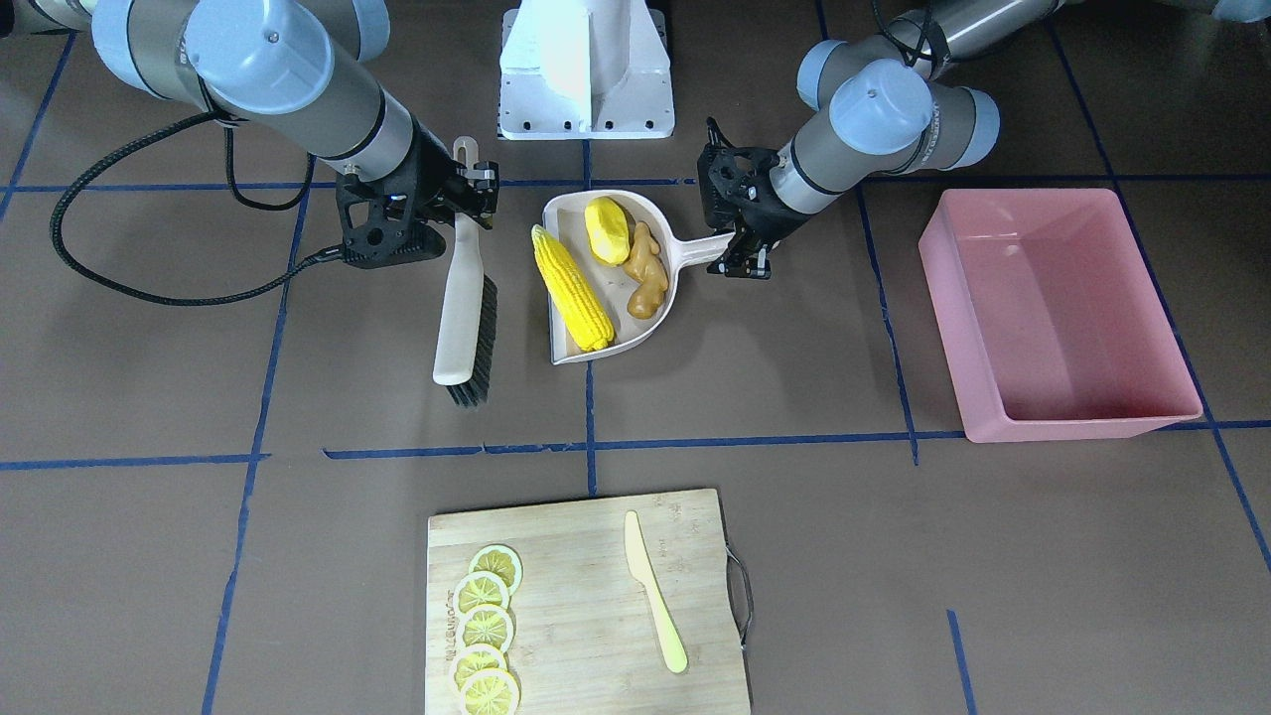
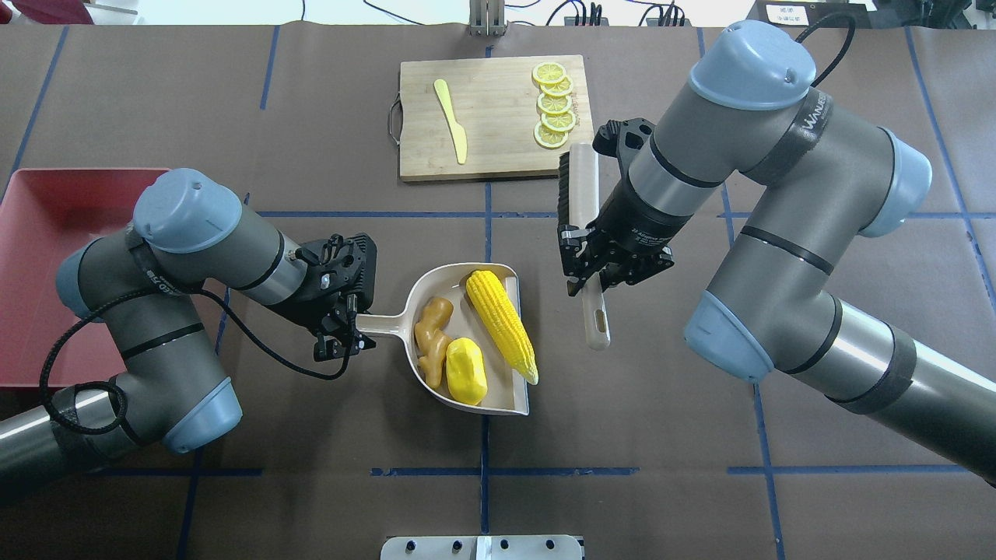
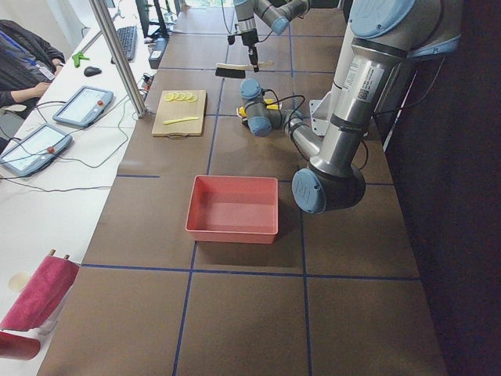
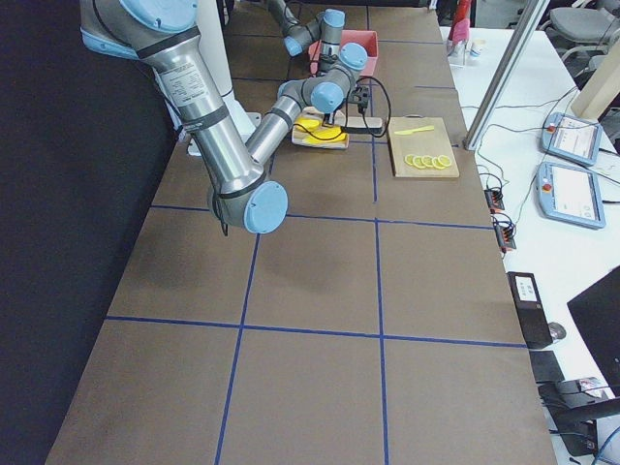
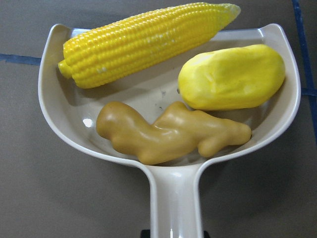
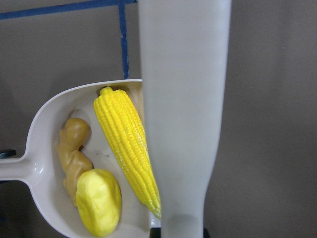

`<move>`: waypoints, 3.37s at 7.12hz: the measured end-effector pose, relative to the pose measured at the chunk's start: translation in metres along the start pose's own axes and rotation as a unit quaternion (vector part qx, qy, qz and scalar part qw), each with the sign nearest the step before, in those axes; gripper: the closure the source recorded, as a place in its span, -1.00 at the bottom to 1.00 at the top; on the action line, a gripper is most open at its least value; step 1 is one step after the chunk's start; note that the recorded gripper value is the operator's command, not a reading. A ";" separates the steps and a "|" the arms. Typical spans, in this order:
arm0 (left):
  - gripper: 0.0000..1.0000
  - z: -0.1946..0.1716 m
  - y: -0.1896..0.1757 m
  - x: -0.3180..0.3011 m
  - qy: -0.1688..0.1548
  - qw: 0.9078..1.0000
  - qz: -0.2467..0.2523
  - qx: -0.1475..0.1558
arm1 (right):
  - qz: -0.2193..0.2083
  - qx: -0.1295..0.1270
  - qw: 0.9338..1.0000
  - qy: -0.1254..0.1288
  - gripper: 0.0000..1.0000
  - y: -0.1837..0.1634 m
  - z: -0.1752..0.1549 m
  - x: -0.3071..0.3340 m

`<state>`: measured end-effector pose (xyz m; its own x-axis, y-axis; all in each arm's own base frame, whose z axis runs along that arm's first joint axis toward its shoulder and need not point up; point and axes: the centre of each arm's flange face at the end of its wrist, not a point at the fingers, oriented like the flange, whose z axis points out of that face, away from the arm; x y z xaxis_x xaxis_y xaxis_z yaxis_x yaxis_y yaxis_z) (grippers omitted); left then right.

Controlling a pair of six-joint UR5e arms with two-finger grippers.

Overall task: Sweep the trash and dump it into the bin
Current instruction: 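Lift the dustpan with the left gripper while the right withdraws the brush, then carry the loaded dustpan with the left gripper over the pink bin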

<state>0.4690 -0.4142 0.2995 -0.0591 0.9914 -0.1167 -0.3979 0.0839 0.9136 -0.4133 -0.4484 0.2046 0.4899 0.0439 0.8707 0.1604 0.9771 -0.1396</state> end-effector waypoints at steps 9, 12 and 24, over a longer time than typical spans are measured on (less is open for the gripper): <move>1.00 -0.003 0.014 0.000 -0.002 0.995 -0.005 0.098 | 0.002 0.008 1.000 0.023 1.00 0.004 0.014 0.026; 1.00 -0.012 0.015 -0.002 -0.005 0.990 -0.025 0.142 | -0.001 0.016 0.999 0.036 1.00 0.008 0.000 0.080; 1.00 -0.250 0.174 0.015 -0.093 0.978 -0.143 0.119 | 0.016 0.019 0.985 0.172 0.99 0.047 -0.035 0.372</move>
<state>0.1695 -0.4096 0.3595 0.1997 0.9234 -0.3278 -0.1473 0.3590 0.9217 -0.1933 -0.3931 0.5050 0.7558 0.0080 0.6547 0.1108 0.9839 -0.1400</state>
